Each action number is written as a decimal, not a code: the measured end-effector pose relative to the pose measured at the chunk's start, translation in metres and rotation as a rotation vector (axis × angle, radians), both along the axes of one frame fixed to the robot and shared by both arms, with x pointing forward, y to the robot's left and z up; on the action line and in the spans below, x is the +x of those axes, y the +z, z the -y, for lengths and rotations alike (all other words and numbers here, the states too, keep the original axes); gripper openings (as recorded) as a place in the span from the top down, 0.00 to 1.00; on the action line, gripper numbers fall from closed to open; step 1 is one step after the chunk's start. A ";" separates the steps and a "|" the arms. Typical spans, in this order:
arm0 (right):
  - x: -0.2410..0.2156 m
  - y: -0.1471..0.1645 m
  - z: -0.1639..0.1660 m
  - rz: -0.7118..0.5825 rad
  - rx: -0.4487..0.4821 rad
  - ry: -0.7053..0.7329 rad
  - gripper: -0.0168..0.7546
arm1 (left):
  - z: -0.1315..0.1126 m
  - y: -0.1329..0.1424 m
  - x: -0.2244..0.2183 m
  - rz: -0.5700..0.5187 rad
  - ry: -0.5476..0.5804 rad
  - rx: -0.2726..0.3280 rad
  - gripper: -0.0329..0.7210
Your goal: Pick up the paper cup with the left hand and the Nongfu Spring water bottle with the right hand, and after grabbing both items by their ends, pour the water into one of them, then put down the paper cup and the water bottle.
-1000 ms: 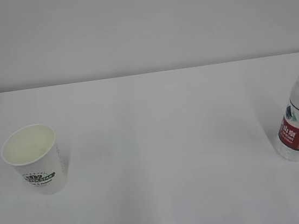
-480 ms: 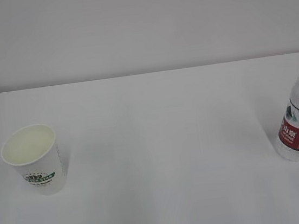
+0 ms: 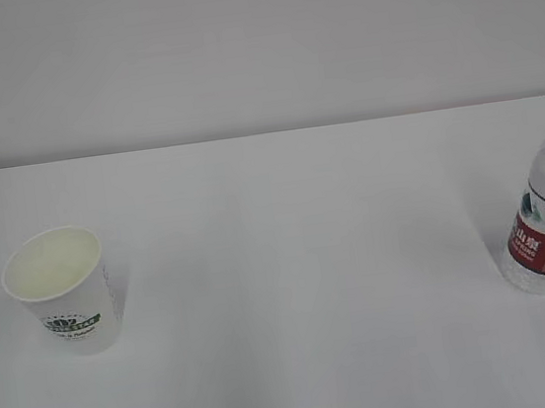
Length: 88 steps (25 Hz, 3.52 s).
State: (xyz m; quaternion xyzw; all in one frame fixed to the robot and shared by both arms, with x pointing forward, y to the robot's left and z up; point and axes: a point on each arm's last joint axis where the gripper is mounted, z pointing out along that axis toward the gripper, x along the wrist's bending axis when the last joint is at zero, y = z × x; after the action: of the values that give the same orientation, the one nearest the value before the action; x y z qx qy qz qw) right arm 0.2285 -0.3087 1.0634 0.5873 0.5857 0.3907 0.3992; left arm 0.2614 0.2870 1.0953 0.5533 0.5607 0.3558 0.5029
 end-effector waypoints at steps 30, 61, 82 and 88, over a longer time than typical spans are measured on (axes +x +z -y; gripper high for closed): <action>0.090 0.026 -0.012 0.060 -0.019 0.050 0.21 | -0.010 -0.041 0.059 -0.032 0.091 0.065 0.36; 0.126 0.026 -0.017 0.142 -0.066 0.080 0.22 | -0.005 -0.084 0.102 0.043 0.078 0.063 0.36; 0.131 -0.070 -0.025 0.174 -0.061 0.170 0.21 | -0.005 -0.103 0.136 -0.002 0.111 0.077 0.37; 0.146 -0.080 -0.029 0.157 -0.040 0.187 0.20 | -0.004 -0.107 0.142 0.001 0.111 0.081 0.39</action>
State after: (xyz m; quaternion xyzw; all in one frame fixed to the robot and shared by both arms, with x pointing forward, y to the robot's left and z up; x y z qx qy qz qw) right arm 0.3748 -0.2799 0.9832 0.4895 0.6125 0.4594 0.4174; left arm 0.4029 0.2913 0.9887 0.5410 0.5752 0.4060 0.4599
